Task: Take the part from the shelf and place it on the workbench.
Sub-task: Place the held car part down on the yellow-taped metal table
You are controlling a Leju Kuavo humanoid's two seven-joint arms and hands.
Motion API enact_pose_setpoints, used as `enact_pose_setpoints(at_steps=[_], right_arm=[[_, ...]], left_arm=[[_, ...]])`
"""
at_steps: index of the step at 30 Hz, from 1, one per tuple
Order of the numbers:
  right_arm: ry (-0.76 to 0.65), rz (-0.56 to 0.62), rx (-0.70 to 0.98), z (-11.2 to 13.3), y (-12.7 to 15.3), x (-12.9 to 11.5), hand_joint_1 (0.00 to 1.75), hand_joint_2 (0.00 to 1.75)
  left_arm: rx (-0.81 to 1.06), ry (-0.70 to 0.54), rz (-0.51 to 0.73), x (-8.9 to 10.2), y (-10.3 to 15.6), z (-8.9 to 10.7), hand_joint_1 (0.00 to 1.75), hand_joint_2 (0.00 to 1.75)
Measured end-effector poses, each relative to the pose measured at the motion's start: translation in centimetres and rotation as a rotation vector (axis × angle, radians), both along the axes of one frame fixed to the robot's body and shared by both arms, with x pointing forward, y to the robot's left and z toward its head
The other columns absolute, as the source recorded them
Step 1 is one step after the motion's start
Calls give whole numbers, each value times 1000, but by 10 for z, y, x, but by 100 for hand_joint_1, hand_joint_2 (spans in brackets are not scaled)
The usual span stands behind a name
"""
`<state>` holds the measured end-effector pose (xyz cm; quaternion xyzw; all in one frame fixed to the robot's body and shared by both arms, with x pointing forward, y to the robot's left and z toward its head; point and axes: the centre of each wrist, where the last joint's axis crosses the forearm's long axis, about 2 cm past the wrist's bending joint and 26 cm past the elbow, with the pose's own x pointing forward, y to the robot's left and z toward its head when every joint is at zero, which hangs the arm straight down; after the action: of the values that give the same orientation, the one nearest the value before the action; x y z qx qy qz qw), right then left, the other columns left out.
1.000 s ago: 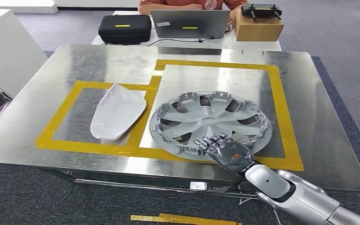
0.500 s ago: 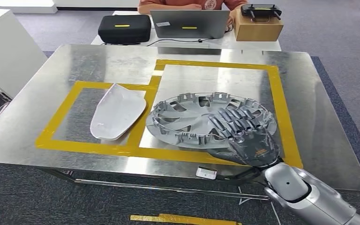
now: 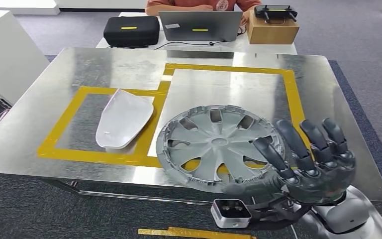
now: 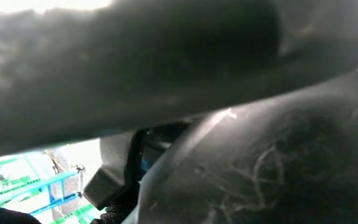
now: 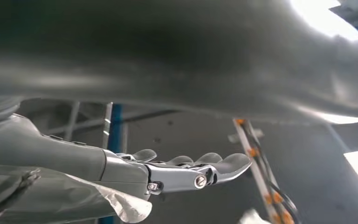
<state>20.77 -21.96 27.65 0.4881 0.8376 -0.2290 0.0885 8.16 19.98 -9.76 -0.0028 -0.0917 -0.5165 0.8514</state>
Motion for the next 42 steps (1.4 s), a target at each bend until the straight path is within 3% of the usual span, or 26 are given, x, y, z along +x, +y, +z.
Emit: enact_pose_setpoints(at_steps=[4,7,15,42], right_arm=[[-81,220,-6,13,-2,-4,0,0],[-151,280,2,18,-7,-4,0,0],[-163,291,103,26,-8,-6,0,0],[-218,238,94,36,-12,-12,0,0]], left_arm=[[-10,4,-25,1,1,0,0,0],[-16,4,-39,4,1,1,0,0],[-20,4,-69,8,1,1,0,0],[-14,-3,-100,11,2,2,0,0]])
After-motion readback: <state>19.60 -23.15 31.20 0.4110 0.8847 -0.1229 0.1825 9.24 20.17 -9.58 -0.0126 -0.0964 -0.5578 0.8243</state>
